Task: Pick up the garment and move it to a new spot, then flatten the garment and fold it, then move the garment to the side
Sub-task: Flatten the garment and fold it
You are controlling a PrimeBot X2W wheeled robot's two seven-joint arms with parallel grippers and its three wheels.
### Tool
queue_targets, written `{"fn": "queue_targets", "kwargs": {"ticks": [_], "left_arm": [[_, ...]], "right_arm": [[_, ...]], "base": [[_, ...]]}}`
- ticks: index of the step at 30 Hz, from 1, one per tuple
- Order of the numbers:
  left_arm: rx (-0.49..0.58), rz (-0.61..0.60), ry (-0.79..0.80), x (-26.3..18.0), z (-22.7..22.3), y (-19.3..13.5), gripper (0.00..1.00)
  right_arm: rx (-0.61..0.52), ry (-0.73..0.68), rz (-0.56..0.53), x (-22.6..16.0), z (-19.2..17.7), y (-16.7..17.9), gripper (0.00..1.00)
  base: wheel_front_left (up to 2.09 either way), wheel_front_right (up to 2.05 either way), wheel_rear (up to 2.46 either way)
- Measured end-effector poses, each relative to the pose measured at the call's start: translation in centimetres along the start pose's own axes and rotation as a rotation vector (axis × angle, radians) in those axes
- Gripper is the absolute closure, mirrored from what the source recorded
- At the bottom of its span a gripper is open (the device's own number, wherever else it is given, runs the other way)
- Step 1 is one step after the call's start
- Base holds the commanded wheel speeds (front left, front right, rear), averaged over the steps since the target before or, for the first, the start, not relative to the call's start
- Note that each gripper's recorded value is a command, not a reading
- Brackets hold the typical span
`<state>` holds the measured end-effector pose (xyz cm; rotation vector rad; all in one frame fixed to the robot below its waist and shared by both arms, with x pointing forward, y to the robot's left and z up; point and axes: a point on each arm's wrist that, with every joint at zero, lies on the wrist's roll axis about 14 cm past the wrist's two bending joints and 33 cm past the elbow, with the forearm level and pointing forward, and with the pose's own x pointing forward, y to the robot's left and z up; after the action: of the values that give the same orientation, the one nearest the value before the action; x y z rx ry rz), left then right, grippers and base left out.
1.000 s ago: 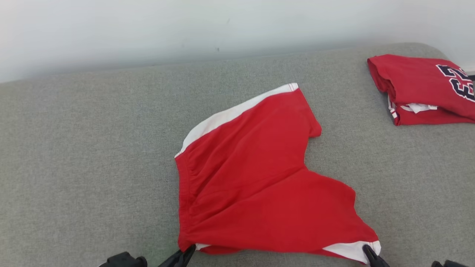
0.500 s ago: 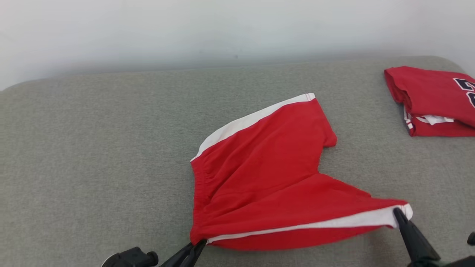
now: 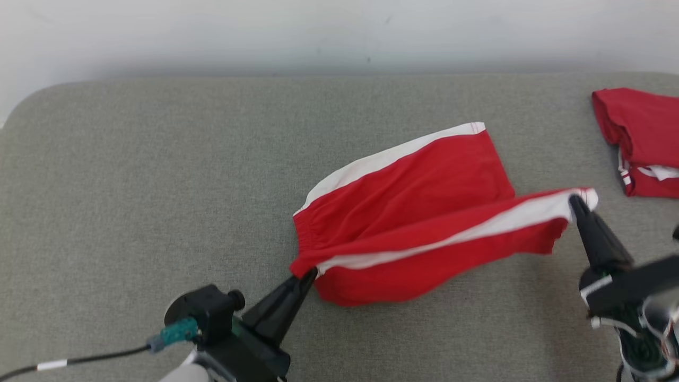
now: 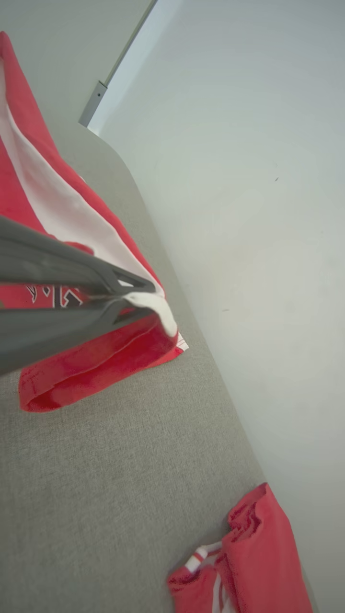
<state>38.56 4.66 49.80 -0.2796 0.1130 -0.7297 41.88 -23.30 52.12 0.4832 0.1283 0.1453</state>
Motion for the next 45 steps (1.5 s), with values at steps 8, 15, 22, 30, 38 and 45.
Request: {"fn": "queue_targets", "kwargs": {"ticks": [8, 15, 22, 30, 38, 45], "left_arm": [[-0.01, 0.065, -0.017, 2.3, 0.8, 3.3, 1.0], [-0.009, 0.113, -0.025, 4.3, 1.4, 5.9, 1.0], [0.001, 0.142, 0.006, 5.7, 0.6, 8.0, 1.0], [0.007, 0.163, 0.046, 6.8, -1.0, 9.5, 1.0], [0.03, 0.174, 0.042, 7.1, -0.6, 9.8, 0.0], [0.042, 0.209, -0.003, 5.6, 0.6, 9.4, 0.0]], "right_arm": [[-0.072, 0.045, 0.002, 6.5, 0.5, -0.1, 1.0], [-0.135, 0.074, 0.003, 12.5, 0.5, 0.2, 1.0], [-0.186, 0.124, -0.025, 16.6, -1.2, -0.3, 1.0], [-0.229, 0.182, -0.065, 18.8, -3.8, -1.8, 1.0], [-0.224, 0.173, -0.092, 18.7, -3.9, -2.2, 0.0], [-0.229, 0.139, -0.104, 17.0, -2.3, -2.4, 0.0]], "base": [[0.0, 0.0, 0.0], [0.0, 0.0, 0.0], [0.0, 0.0, 0.0], [0.0, 0.0, 0.0], [0.0, 0.0, 0.0], [0.0, 0.0, 0.0]]}}
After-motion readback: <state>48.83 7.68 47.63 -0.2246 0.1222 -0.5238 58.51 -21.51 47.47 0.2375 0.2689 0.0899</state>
